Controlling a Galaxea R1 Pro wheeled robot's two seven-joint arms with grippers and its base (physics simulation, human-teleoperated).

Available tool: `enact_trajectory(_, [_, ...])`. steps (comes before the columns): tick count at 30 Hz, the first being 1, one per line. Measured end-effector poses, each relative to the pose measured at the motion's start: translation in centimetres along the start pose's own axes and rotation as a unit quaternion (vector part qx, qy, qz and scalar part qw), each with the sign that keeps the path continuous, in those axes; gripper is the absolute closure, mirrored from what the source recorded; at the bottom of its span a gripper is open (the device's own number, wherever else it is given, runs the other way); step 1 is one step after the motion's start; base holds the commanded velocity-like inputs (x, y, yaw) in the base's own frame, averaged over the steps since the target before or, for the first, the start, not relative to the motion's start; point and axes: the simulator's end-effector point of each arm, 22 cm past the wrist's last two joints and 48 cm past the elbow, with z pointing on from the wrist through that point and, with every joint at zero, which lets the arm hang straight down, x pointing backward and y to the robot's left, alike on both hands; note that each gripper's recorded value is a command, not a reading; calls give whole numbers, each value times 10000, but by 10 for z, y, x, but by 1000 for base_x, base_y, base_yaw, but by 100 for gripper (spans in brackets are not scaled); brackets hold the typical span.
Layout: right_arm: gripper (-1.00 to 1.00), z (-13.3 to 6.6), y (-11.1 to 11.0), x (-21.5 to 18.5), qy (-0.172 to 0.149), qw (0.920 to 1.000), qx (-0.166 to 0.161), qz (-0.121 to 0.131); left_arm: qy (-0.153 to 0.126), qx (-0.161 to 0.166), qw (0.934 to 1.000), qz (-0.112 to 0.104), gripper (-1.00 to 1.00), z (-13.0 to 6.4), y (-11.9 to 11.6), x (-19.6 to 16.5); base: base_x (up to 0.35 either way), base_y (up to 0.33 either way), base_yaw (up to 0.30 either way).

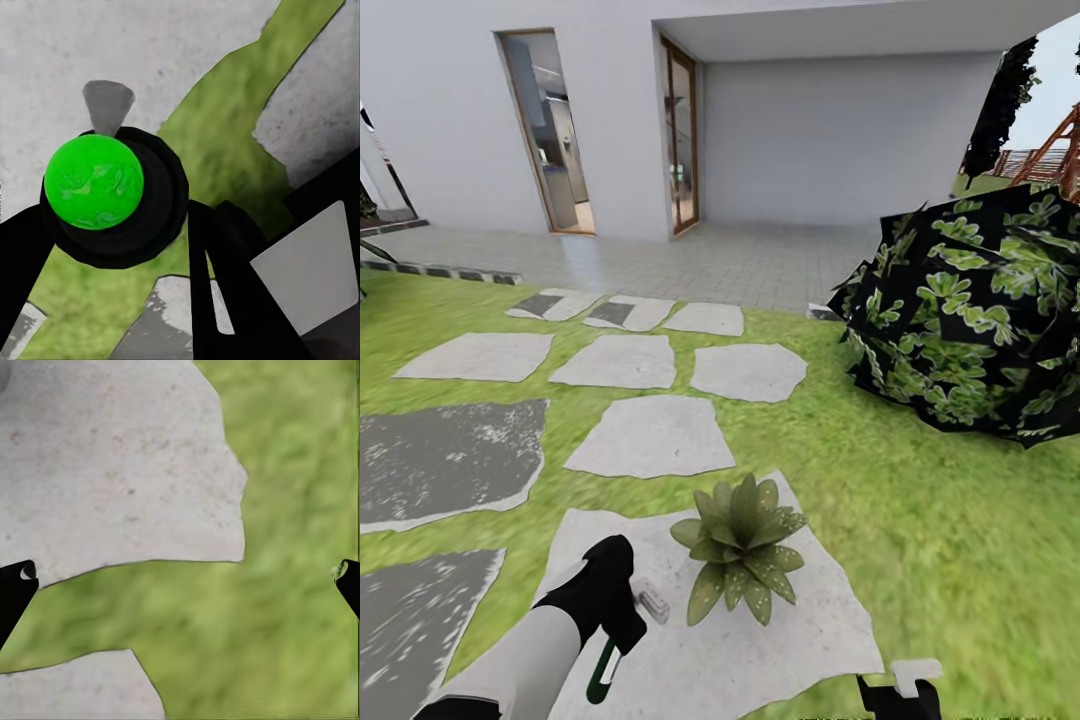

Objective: Pick up the pesticide atomizer in the garden and spray insectifuge to fully cover both potted plants in the garden.

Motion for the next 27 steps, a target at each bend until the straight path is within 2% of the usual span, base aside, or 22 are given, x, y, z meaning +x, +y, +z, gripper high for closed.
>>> enact_trajectory(11, [-100, 0, 0, 1, 13, 10000, -3, 3, 41, 14, 10000, -1, 100, 3, 0, 4, -30, 0, -279])
enact_trajectory(16, [-100, 0, 1, 1, 17, 10000, -4, 5, 19, 22, 10000, 3, 100, 3, -1, 3, -123, 0, -42])
enact_trajectory(27, [-100, 0, 1, 1, 16, 10000, -5, 4, -179, -116, 9998, 9, 100, -21, 11, -21, 72, 0, -1])
